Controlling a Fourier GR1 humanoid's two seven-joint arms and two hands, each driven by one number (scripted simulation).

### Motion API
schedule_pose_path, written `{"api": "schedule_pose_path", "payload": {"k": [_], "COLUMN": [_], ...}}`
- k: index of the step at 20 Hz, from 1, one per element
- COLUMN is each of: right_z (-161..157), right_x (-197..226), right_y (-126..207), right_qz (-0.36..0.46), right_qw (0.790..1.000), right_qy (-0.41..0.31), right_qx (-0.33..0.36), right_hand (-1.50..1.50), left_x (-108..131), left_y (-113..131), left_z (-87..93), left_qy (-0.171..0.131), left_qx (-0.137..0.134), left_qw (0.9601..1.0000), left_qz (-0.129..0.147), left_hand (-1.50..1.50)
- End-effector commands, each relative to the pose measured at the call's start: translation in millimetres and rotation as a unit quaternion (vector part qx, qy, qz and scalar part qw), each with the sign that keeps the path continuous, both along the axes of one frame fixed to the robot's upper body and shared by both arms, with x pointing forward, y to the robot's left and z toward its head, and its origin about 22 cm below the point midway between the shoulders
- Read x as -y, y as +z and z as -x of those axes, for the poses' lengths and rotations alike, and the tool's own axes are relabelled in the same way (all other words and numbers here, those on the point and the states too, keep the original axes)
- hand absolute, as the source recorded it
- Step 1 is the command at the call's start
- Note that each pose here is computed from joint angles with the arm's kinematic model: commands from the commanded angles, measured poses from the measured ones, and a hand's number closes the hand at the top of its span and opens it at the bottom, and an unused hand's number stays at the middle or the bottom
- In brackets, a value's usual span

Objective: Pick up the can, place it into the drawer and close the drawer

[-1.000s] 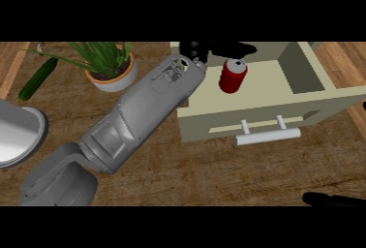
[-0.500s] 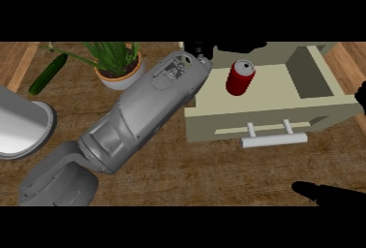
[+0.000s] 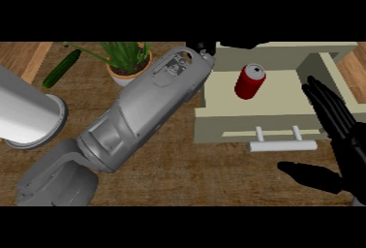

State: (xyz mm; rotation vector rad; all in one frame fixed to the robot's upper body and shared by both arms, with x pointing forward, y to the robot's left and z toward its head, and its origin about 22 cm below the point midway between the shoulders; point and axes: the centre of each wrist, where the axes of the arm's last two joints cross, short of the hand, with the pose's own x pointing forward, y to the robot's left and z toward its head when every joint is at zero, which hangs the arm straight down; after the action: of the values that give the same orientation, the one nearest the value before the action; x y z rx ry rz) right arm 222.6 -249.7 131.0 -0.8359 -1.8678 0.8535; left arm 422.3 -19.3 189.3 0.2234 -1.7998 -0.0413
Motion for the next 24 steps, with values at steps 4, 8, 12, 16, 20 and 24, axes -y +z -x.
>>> {"api": "schedule_pose_path", "payload": {"k": [4, 8, 12, 16, 20, 24], "right_z": [-28.1, -42.7, -69.2, -80.0, -113.5, -108.3], "right_x": [-22.1, -17.1, -36.2, -19.6, -21.1, -17.6], "right_y": [-52.3, -81.9, -103.3, -125.1, -101.5, -143.8], "right_qz": [0.103, 0.084, 0.082, 0.089, 0.100, 0.127], "right_qw": [0.993, 0.994, 0.994, 0.992, 0.990, 0.984], "right_qy": [-0.045, -0.061, -0.078, -0.092, -0.100, -0.121], "right_qx": [-0.021, -0.019, -0.013, -0.015, -0.020, -0.019], "right_hand": [-1.50, -1.50, -1.50, -1.50, -1.50, -1.50], "left_x": [2.7, -11.3, -46.7, -53.7, -89.3, -89.6], "left_y": [5.3, 26.3, 21.2, 13.9, 29.7, 14.2], "left_z": [4.6, 3.7, -6.8, 6.0, -0.6, 14.1], "left_qy": [-0.003, 0.000, 0.011, 0.007, 0.015, -0.003], "left_qx": [-0.001, -0.004, -0.011, -0.009, -0.013, -0.028], "left_qw": [1.0000, 1.0000, 0.9999, 0.9999, 0.9998, 0.9996], "left_qz": [0.002, 0.005, -0.004, -0.003, -0.003, 0.005], "left_hand": [-1.50, -1.50, -1.50, -1.50, -1.50, -1.50]}}
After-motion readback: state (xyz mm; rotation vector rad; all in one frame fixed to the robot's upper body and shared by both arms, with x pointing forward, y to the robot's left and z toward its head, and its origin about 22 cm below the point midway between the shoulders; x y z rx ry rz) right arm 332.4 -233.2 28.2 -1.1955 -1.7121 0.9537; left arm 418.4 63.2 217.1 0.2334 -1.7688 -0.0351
